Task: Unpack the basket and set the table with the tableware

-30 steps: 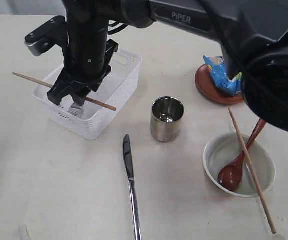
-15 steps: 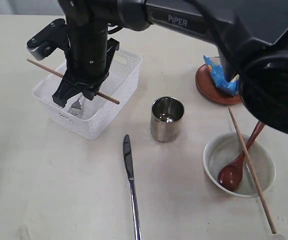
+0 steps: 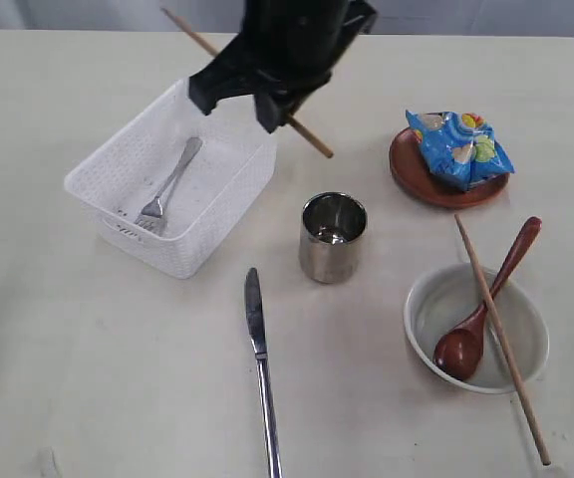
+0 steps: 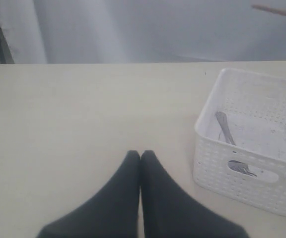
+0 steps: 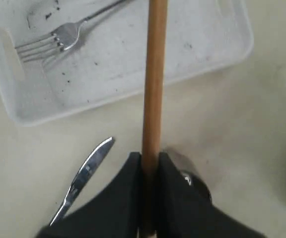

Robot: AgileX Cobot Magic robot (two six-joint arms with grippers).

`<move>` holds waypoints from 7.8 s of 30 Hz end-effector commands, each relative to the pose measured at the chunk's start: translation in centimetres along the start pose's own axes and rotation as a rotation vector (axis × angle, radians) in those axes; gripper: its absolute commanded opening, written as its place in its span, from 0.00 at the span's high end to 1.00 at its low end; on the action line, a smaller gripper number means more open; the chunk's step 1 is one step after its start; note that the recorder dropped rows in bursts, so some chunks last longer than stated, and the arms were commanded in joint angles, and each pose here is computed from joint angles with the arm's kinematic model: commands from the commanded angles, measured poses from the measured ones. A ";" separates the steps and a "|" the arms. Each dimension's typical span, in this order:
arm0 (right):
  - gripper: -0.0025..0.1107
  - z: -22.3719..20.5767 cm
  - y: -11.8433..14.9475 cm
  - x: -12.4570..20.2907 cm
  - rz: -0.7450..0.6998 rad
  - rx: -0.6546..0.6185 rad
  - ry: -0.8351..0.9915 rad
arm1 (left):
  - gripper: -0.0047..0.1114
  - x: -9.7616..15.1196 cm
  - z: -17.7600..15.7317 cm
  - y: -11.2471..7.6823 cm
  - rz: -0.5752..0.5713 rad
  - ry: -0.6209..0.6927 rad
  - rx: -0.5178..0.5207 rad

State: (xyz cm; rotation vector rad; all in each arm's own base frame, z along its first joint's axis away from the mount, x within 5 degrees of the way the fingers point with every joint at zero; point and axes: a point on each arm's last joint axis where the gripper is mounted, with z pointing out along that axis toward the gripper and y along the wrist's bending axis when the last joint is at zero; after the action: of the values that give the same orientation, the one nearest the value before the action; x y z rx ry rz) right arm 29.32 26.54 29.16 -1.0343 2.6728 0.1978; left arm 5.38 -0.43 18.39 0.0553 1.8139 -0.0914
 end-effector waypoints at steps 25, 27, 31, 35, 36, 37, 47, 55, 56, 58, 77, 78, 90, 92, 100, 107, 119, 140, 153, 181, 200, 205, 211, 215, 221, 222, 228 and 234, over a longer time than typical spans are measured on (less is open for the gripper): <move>0.98 0.0 -0.8 23.9 0.651 -0.014 0.066 | 0.96 0.0 0.0 0.0 0.007 -0.006 0.006; 0.98 0.4 -0.8 24.1 0.658 -0.018 0.055 | 0.96 0.0 0.0 0.0 0.007 -0.006 0.006; 0.98 0.9 -0.9 24.3 0.653 -0.010 0.038 | 0.96 0.0 0.0 0.0 0.007 -0.006 0.006; 0.98 1.2 -0.9 24.7 0.670 -0.005 0.058 | 0.96 0.0 0.0 0.0 0.007 -0.006 0.006; 0.98 1.5 -0.9 25.1 0.673 -0.002 0.071 | 0.96 0.0 0.0 0.0 0.007 -0.006 0.006; 0.98 1.7 -0.9 25.4 0.681 0.001 0.080 | 0.96 0.0 0.0 0.0 0.007 -0.006 0.006; 0.98 2.2 -1.1 25.4 0.701 0.009 0.028 | 0.96 0.0 0.0 0.0 0.007 -0.006 0.006; 0.98 3.3 -1.1 26.7 0.727 0.025 0.050 | 0.96 0.0 0.0 0.0 0.007 -0.006 0.006; 0.98 3.3 -1.1 26.6 0.725 0.023 0.040 | 0.96 0.0 0.0 0.0 0.007 -0.006 0.006; 0.98 3.3 -1.2 26.4 0.711 0.016 0.011 | 0.96 0.0 0.0 0.0 0.007 -0.006 0.006; 0.98 4.5 -1.6 25.1 0.626 0.058 0.077 | 0.96 0.0 0.0 0.0 0.007 -0.006 0.006; 0.98 4.3 -1.6 24.8 0.615 0.056 0.070 | 0.96 0.0 0.0 0.0 0.007 -0.006 0.006; 0.98 3.4 -1.3 24.8 0.608 0.047 0.177 | 0.96 0.0 0.0 0.0 0.007 -0.006 0.006; 0.98 3.4 -1.2 24.8 0.600 0.038 0.179 | 0.96 0.0 0.0 0.0 0.007 -0.006 0.006; 0.66 3.4 -1.2 24.6 0.600 0.035 0.162 | 0.96 0.0 0.0 0.0 0.007 -0.006 0.006; 0.67 2.0 -1.3 23.3 0.557 0.039 0.173 | 0.96 0.0 0.0 0.0 0.007 -0.006 0.006; 0.44 1.2 -2.3 23.1 0.510 0.157 0.213 | 0.96 0.0 0.0 0.0 0.007 -0.006 0.006; 0.39 4.5 -2.5 21.5 0.453 0.134 0.213 | 0.96 0.0 0.0 0.0 0.007 -0.006 0.006; 0.44 4.5 -2.9 21.4 0.421 0.166 0.194 | 0.96 0.0 0.0 0.0 0.007 -0.006 0.006; 0.42 5.6 -2.7 22.9 0.419 0.154 0.210 | 0.96 0.0 0.0 0.0 0.007 -0.006 0.006; 0.57 5.5 -2.7 23.0 0.428 0.160 0.222 | 0.96 0.0 0.0 0.0 0.007 -0.006 0.006; 0.57 5.5 -2.7 23.0 0.428 0.160 0.224 | 0.96 0.0 0.0 0.0 0.007 -0.006 0.006; 0.57 5.5 -2.7 23.0 0.428 0.160 0.224 | 0.96 0.0 0.0 0.0 0.007 -0.006 0.006; 0.57 5.5 -2.7 23.0 0.428 0.160 0.223 | 0.96 0.0 0.0 0.0 0.007 -0.006 0.006; 0.58 5.5 -2.7 23.0 0.428 0.160 0.223 | 0.96 0.0 0.0 0.0 0.007 -0.006 0.006; 0.60 5.5 -2.7 23.0 0.428 0.160 0.223 | 0.96 0.0 0.0 0.0 0.007 -0.006 0.006; 0.77 5.5 -2.7 23.0 0.420 0.159 0.224 | 0.96 0.0 0.0 0.0 0.007 -0.006 0.006; 0.77 5.5 -2.7 23.0 0.420 0.159 0.224 | 0.96 0.0 0.0 0.0 0.007 -0.006 0.006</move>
State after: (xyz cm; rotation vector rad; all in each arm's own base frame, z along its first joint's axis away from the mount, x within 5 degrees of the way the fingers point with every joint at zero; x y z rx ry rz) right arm 15.93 11.28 17.05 -0.4568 3.0140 -0.0403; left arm 5.38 -0.43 18.39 0.0553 1.8139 -0.0914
